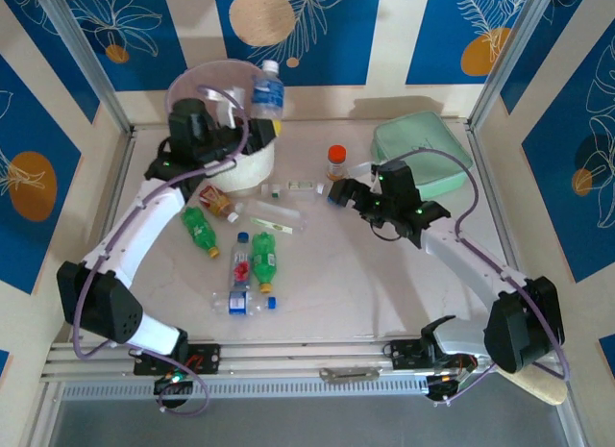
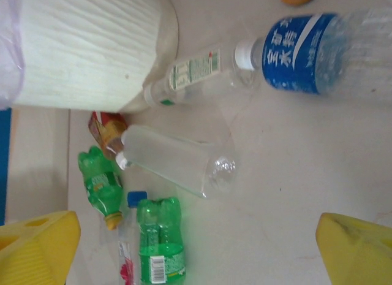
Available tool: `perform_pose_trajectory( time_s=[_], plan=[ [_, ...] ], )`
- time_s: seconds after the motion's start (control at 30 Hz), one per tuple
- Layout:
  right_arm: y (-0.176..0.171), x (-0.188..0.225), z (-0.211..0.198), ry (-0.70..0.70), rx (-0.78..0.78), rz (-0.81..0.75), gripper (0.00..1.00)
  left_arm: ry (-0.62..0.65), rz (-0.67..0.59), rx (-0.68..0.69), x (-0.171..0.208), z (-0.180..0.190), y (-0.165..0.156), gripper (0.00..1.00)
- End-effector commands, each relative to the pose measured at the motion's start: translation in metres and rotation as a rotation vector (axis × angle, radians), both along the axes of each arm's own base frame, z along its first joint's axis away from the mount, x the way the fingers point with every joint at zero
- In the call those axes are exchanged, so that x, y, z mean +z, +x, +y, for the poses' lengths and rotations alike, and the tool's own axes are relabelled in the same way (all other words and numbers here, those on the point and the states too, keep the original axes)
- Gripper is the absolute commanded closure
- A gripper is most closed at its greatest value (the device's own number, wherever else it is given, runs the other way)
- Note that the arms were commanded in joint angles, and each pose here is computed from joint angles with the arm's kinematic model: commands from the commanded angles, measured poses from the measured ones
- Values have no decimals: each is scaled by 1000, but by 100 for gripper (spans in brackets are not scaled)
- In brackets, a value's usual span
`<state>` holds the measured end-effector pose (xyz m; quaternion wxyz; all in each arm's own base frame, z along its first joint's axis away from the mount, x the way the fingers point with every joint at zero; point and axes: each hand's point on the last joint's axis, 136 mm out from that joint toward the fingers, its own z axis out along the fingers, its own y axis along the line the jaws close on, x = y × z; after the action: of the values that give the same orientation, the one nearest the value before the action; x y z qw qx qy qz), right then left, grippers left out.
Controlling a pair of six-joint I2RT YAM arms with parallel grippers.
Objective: Put the plastic bottles in the bin
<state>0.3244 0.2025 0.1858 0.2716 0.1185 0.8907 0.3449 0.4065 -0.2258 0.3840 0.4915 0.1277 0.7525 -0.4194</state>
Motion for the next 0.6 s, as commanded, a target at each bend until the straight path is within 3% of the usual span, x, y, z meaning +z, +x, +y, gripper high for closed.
perform_pose_trajectory(
  time_s=[0.0, 0.23, 0.57],
  plan=[
    [2, 11, 16, -8, 62, -28, 1, 60, -51, 61, 24, 31, 6, 59],
    [-1, 11, 31, -63, 131, -31, 1, 204, -22, 209, 19, 80, 47, 61],
    [-8, 11, 33, -118, 153, -35, 1, 506, 58, 342, -17, 122, 70, 61]
  ],
)
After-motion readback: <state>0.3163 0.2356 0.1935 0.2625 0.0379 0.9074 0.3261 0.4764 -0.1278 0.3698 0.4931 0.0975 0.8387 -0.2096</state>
